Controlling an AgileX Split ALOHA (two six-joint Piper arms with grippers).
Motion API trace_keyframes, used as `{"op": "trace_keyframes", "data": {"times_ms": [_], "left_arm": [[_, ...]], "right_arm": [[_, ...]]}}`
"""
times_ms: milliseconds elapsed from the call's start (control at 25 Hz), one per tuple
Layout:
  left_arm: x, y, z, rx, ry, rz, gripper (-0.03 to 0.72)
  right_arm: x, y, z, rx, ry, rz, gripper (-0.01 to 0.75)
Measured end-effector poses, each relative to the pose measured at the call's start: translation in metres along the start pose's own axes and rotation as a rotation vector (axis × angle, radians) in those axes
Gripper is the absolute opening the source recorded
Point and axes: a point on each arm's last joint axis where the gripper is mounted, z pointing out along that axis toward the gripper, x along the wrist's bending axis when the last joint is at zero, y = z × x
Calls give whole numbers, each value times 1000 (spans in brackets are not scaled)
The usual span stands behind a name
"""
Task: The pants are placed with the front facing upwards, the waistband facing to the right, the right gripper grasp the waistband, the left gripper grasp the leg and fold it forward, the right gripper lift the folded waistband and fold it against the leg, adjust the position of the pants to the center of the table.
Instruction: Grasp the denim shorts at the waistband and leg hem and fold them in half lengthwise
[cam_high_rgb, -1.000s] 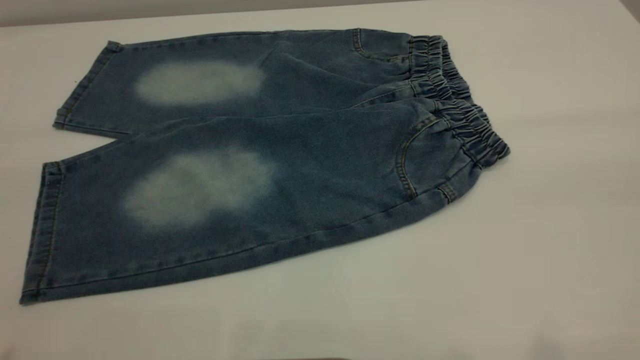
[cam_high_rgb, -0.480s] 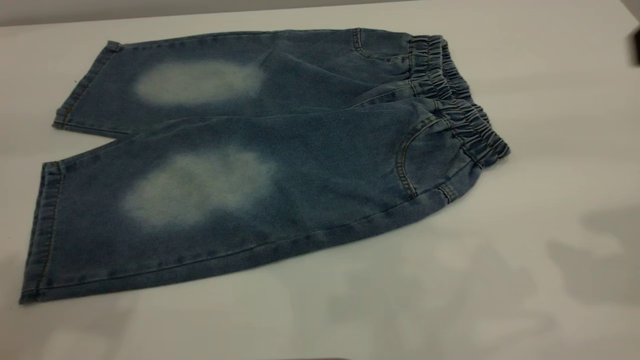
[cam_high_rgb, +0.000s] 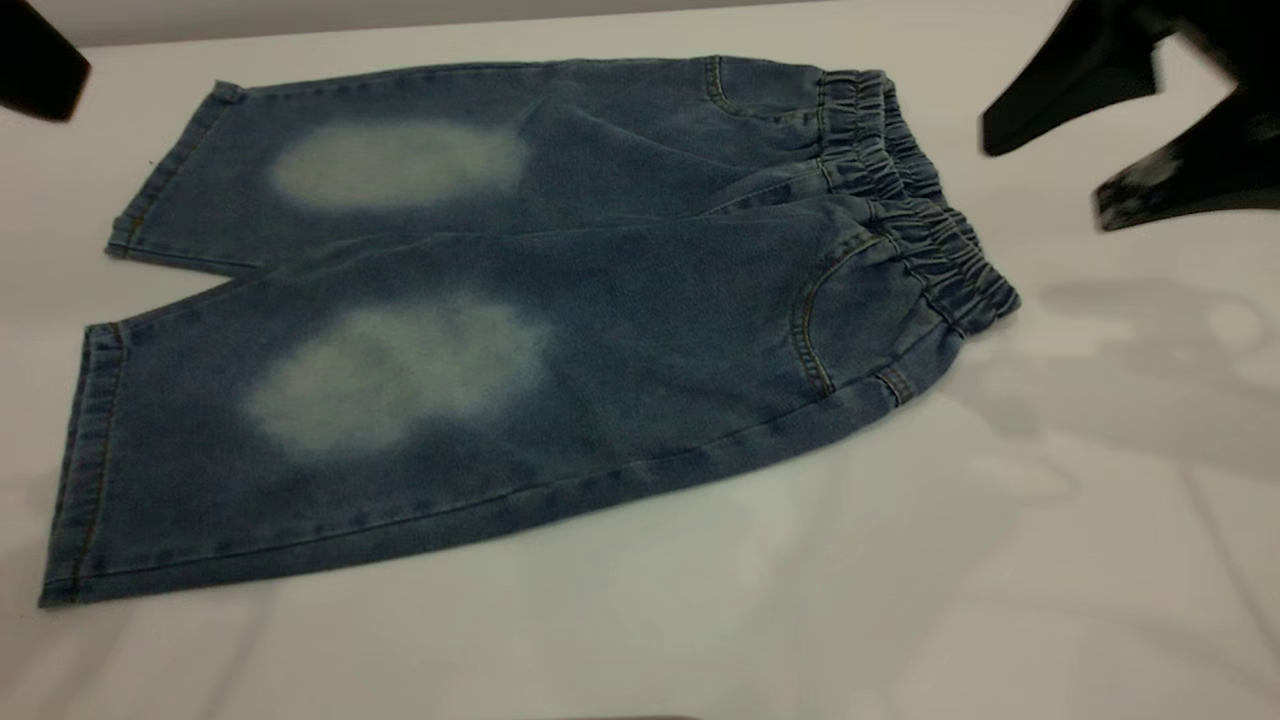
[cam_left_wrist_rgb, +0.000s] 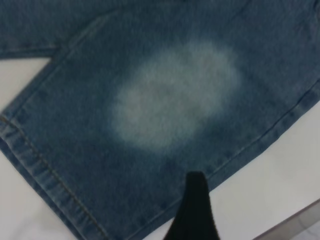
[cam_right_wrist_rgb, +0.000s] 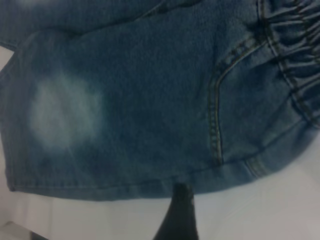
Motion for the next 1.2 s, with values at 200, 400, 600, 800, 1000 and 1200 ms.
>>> {"op": "trace_keyframes", "data": {"times_ms": [200,400,600,800,1000,1200], "left_arm": [[3,-1,9,28,-2,-12,557],[3,-1,9,25,-1,-2,557],[3,-1,9,26,-1,2,557],[3,-1,9,26,-2,1,557],[3,-1,9,26,-3,3,557],[3,-1,9,27,-5,1,557]], "right_arm": [[-18,10,33,70,14,57,580],[-36,7,58,123,1,118,579],[-46,3,71,143,0,130,579],[-54,-1,82,142,9,133,579],[-58,1,90,106,43,113,577],[-60,5,92,53,36,84,576]]}}
